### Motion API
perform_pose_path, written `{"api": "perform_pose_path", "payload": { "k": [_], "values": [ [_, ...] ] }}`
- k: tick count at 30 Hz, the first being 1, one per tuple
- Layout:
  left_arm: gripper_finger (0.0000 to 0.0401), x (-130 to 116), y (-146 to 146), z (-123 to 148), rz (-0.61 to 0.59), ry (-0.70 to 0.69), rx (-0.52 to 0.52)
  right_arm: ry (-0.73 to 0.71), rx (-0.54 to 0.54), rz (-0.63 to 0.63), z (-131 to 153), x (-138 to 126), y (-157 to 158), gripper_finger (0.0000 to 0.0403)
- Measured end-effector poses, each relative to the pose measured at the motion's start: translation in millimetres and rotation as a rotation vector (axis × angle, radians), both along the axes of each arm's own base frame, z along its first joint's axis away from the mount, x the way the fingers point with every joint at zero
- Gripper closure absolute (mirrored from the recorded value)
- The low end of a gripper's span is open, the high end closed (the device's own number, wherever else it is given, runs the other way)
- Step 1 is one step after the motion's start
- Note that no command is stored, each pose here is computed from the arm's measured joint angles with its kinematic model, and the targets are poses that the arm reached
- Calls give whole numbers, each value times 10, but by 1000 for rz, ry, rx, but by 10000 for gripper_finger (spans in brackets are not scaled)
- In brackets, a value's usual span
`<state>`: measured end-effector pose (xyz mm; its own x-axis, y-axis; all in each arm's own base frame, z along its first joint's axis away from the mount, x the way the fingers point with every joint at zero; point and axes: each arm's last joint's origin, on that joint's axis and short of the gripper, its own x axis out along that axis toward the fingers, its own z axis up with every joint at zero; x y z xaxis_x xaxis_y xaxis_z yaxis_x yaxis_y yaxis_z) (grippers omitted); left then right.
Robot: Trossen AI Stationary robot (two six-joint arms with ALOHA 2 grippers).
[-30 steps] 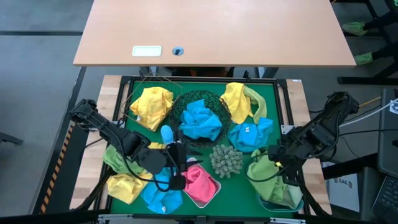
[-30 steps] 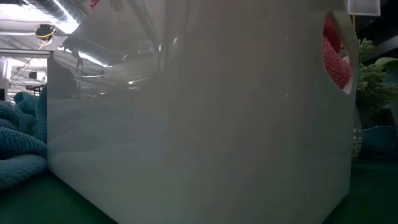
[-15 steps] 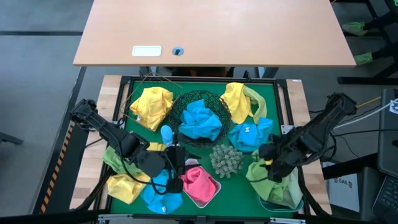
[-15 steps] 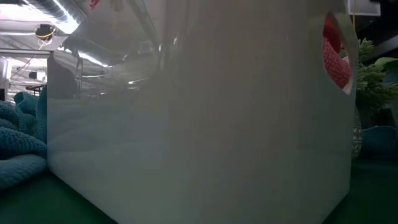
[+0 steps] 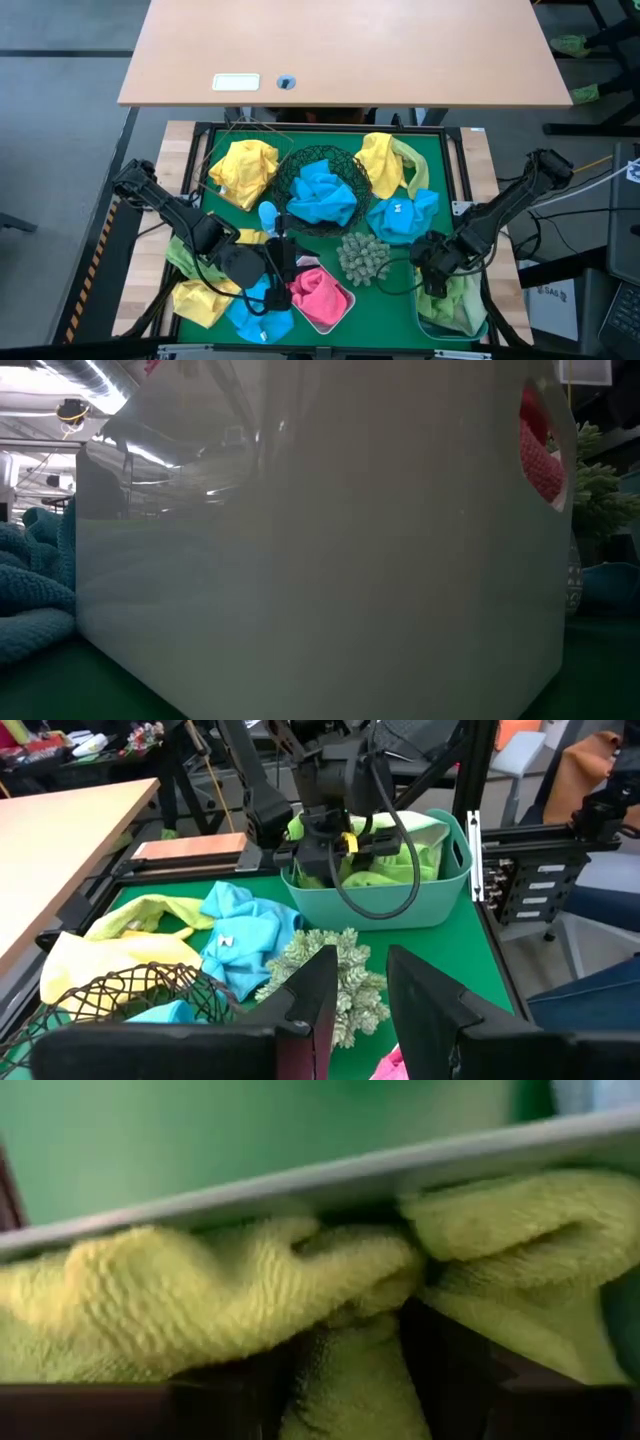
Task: Sort microfiber towel by color & place in baskets
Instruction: Put the green microfiber cloth into the blue bin, then put the blue microfiber cloth into the circular wire basket
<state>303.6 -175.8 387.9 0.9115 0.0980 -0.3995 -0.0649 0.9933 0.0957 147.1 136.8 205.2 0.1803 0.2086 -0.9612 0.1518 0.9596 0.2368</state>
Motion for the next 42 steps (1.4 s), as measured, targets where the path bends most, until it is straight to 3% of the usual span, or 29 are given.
{"api": "perform_pose_path", "payload": {
  "k": [4, 10, 17, 22, 26, 34, 38, 42],
  "values": [
    [316, -4, 3, -9, -1, 10, 6, 31, 44, 19, 123, 10, 32, 219],
    [316, -5, 2, -11, -4, 12, 6, 9, 76, 37, 552, 55, 82, 219],
    [316, -57, 0, -80, -15, 89, 35, 16, -5, 17, 1064, -17, -8, 219],
    [316, -192, -38, -220, -37, 278, -117, -63, -2, 4, 1377, -28, -38, 219],
    [316, -346, -100, -365, 36, 434, -272, -151, 22, -12, 1561, -10, -39, 219],
    [316, -580, -308, -824, 169, 545, -376, -210, 0, 17, 1639, -3, -49, 219],
    [316, -636, -297, -1033, 285, 574, -435, -211, -1, 18, 1639, -3, -49, 219],
    [316, -664, -229, -1232, 358, 609, -426, -221, -12, 13, 1639, 0, -52, 219]
  ]
}}
